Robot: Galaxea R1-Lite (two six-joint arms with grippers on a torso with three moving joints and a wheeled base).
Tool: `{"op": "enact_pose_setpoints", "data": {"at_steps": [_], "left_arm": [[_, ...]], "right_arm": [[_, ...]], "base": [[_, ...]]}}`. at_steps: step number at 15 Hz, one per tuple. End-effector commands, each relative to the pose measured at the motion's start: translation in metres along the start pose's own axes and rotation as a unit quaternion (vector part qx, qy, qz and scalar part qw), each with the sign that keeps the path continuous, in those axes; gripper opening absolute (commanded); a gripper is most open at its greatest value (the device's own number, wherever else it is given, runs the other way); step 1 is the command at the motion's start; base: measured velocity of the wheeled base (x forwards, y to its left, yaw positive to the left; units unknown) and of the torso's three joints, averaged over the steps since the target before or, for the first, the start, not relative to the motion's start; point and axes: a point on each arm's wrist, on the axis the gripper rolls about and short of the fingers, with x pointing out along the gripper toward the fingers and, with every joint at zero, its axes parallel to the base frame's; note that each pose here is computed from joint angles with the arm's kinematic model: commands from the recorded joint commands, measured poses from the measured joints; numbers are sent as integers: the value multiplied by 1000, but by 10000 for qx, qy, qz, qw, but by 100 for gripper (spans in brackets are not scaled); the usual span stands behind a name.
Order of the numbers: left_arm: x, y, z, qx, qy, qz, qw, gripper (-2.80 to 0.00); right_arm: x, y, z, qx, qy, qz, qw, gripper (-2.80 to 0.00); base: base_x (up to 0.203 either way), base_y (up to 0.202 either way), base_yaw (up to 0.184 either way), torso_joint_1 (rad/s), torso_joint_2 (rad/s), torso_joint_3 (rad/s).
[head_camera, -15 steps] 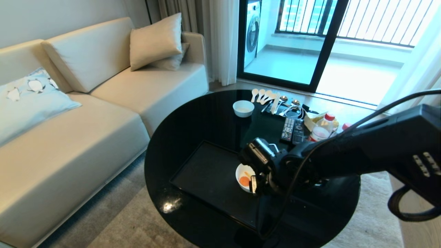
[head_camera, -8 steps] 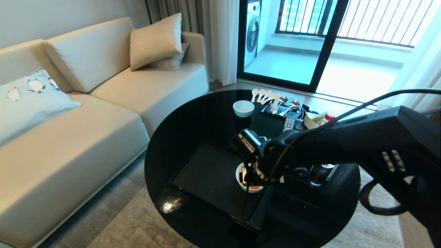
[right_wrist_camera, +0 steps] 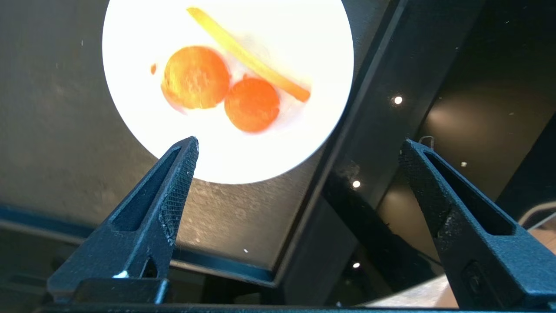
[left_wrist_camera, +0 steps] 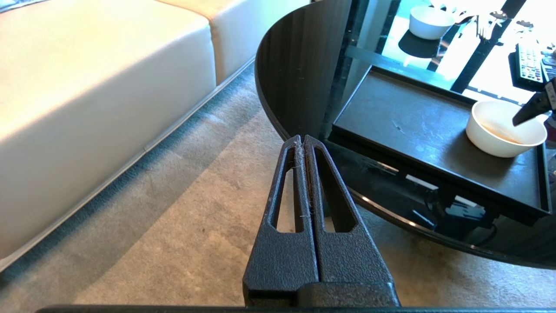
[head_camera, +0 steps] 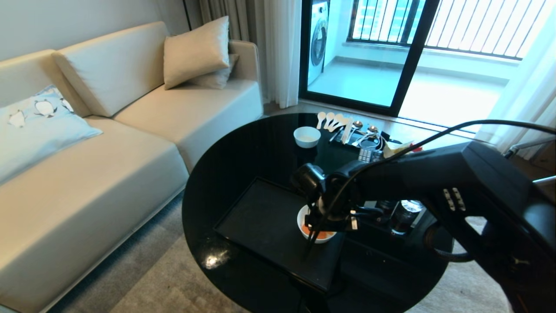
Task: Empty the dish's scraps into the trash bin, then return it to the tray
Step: Pick up the bowl with leftover food
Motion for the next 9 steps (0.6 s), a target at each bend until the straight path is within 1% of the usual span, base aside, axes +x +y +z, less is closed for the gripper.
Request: {"op": "enact_pose_setpoints", "data": {"at_steps": [1, 5, 9], "left_arm": [[0, 0, 0, -3, -4, 3, 10000, -280], [0, 0, 0, -3, 4, 3, 10000, -280], [0, 0, 0, -3, -4, 3, 10000, -280]], "right_arm": [[13, 1, 4, 177, 35, -87, 9998, 0], [29, -11, 11, 415, 90, -242, 9988, 0], [40, -15, 10, 671, 163, -351, 9970, 0]], "base": [[0, 0, 0, 0, 0, 0], [0, 0, 0, 0, 0, 0], [0, 0, 0, 0, 0, 0]]}}
